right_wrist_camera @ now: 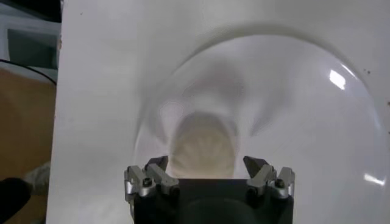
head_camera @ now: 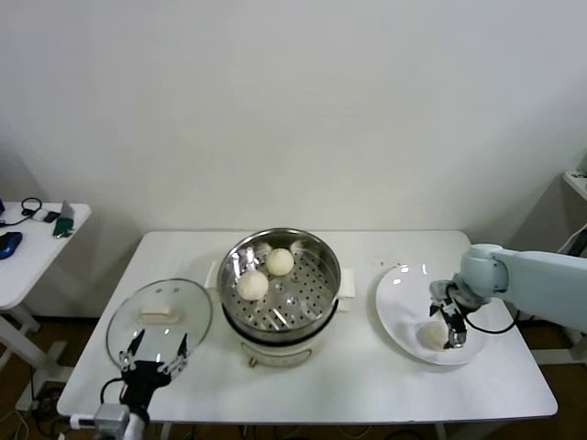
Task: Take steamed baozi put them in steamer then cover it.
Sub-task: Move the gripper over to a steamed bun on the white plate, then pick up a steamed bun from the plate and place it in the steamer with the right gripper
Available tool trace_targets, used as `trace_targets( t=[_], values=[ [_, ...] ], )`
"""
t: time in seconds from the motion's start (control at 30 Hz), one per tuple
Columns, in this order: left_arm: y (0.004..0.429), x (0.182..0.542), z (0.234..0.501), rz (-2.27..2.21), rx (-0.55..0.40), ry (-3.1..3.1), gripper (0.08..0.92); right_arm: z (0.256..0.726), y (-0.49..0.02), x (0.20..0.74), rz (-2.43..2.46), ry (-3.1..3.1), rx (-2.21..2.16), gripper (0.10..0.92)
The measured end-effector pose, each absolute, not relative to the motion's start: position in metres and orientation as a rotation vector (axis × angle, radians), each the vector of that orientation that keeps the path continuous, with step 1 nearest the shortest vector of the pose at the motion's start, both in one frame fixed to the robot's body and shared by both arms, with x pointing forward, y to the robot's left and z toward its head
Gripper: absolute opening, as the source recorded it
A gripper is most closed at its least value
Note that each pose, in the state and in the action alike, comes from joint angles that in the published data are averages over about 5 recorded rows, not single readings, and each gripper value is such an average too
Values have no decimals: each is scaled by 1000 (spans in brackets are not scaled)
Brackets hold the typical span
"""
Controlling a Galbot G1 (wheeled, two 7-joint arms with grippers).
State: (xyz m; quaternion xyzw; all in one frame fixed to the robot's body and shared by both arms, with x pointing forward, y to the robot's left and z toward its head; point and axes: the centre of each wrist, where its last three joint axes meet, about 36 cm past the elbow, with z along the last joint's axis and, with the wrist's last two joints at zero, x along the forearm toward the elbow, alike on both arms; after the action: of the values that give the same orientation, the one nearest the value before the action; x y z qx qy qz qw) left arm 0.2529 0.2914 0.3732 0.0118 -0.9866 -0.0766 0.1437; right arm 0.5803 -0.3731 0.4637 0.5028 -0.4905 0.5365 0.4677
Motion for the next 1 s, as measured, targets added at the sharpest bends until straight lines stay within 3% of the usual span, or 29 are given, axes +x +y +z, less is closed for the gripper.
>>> trace_targets(
  t=[0.6, 0.8, 1.0],
  values=[
    [293, 251, 374, -230, 36, -2841, 823, 470, -373, 591, 1330, -1196, 1260, 659],
    [295, 251, 376, -243, 38, -2845, 823, 522, -361, 613, 1449, -1166, 1330, 653],
    [295, 250, 378, -257, 35, -2844, 823, 617, -322, 638, 1673, -1130, 1444, 654]
  ],
)
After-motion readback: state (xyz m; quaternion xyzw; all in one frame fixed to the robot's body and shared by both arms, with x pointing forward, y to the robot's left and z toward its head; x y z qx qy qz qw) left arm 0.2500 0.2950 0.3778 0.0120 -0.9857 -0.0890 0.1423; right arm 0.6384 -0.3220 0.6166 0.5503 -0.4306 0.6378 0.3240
